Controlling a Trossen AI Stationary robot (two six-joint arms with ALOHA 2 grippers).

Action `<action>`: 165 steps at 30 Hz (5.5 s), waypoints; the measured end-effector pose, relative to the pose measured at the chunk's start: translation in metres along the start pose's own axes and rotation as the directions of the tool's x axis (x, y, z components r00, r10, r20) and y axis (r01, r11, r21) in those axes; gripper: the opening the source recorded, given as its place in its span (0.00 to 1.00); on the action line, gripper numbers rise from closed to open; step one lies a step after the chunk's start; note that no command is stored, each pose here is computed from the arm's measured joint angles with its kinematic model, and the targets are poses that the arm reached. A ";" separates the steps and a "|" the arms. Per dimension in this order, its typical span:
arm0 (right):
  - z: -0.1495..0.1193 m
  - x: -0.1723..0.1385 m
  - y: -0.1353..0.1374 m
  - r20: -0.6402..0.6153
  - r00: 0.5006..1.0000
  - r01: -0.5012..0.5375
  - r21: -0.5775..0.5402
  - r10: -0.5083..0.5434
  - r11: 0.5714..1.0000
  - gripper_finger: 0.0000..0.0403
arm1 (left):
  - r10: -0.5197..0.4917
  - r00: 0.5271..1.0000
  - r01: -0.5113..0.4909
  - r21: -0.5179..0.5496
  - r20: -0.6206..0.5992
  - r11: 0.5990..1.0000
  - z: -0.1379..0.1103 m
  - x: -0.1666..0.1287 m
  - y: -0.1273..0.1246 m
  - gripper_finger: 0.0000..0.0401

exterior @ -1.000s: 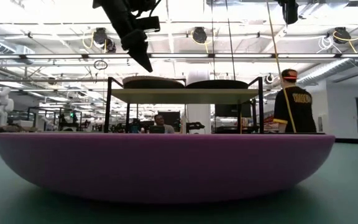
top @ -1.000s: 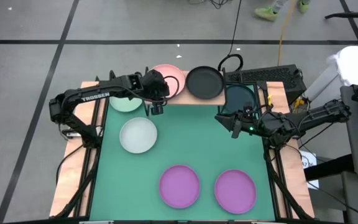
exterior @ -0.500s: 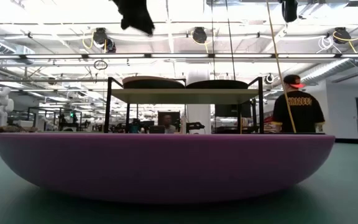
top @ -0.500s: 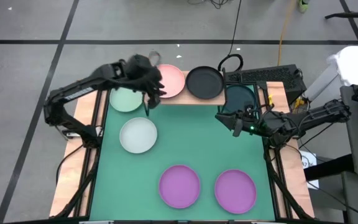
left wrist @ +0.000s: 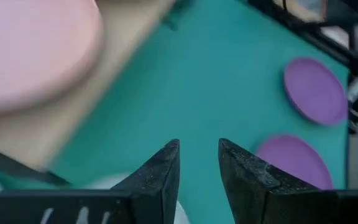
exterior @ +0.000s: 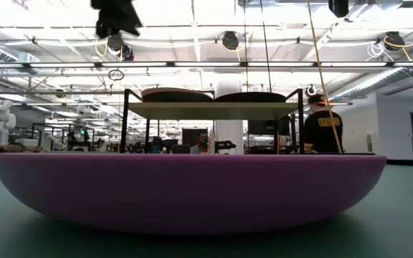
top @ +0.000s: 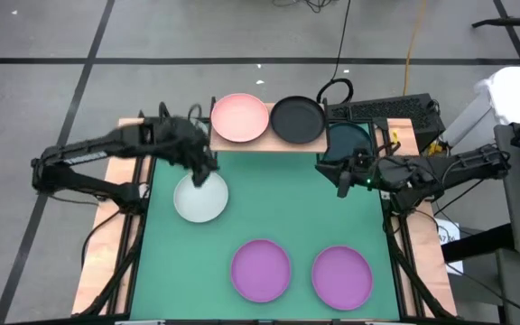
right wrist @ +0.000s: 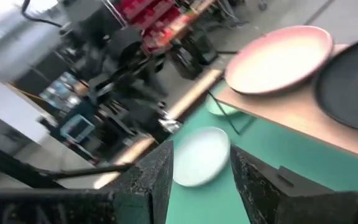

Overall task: Place and stack plates onto a shelf
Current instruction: Stack the right purple plate on top of the black plate on the shelf

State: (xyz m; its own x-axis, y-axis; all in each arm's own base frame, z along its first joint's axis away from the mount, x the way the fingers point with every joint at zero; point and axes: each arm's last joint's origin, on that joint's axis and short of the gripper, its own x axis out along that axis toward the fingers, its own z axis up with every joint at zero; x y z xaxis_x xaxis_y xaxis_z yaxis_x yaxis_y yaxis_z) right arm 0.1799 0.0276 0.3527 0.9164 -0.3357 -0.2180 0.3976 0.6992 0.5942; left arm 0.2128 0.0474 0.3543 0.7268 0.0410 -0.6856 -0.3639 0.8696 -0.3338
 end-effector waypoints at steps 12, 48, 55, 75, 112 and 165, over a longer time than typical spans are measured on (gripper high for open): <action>-0.010 0.020 -0.001 -0.418 0.900 0.116 -0.052 -0.127 0.992 0.36 | -0.091 0.993 0.077 -0.176 -0.070 0.981 -0.092 0.059 -0.030 0.29; -0.235 -0.043 0.062 -0.975 0.224 -0.354 -0.071 0.010 0.933 0.35 | -0.105 0.990 0.108 0.022 -0.089 0.994 -0.122 0.070 -0.040 0.29; -0.266 -0.057 0.060 -0.983 0.179 -0.404 -0.114 -0.044 0.908 0.25 | -0.120 0.988 0.123 0.024 -0.101 0.992 -0.122 0.070 -0.040 0.29; -0.298 -0.048 0.046 -0.967 0.191 -0.571 -0.251 -0.171 0.781 0.27 | -0.133 0.985 0.135 0.005 -0.110 0.991 -0.123 0.070 -0.040 0.29; -0.214 -0.027 0.054 -0.905 0.337 -0.573 -0.416 -0.260 0.706 0.00 | -0.088 0.992 0.091 0.036 -0.088 0.995 -0.123 0.071 -0.039 0.29; 0.000 0.056 0.079 -0.598 0.699 -0.307 -0.746 -0.392 0.590 0.00 | 0.004 1.000 -0.001 0.085 -0.029 0.996 -0.121 0.071 -0.035 0.29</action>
State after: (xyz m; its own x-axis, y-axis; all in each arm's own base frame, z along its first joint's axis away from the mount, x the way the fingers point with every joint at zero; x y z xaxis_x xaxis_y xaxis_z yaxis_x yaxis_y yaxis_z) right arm 0.2628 0.0640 0.3880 0.5131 -0.1312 -0.8482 -0.0119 0.9871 -0.1599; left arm 0.2065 -0.0403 0.2391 0.7084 0.0300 -0.7052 -0.3141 0.9081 -0.2769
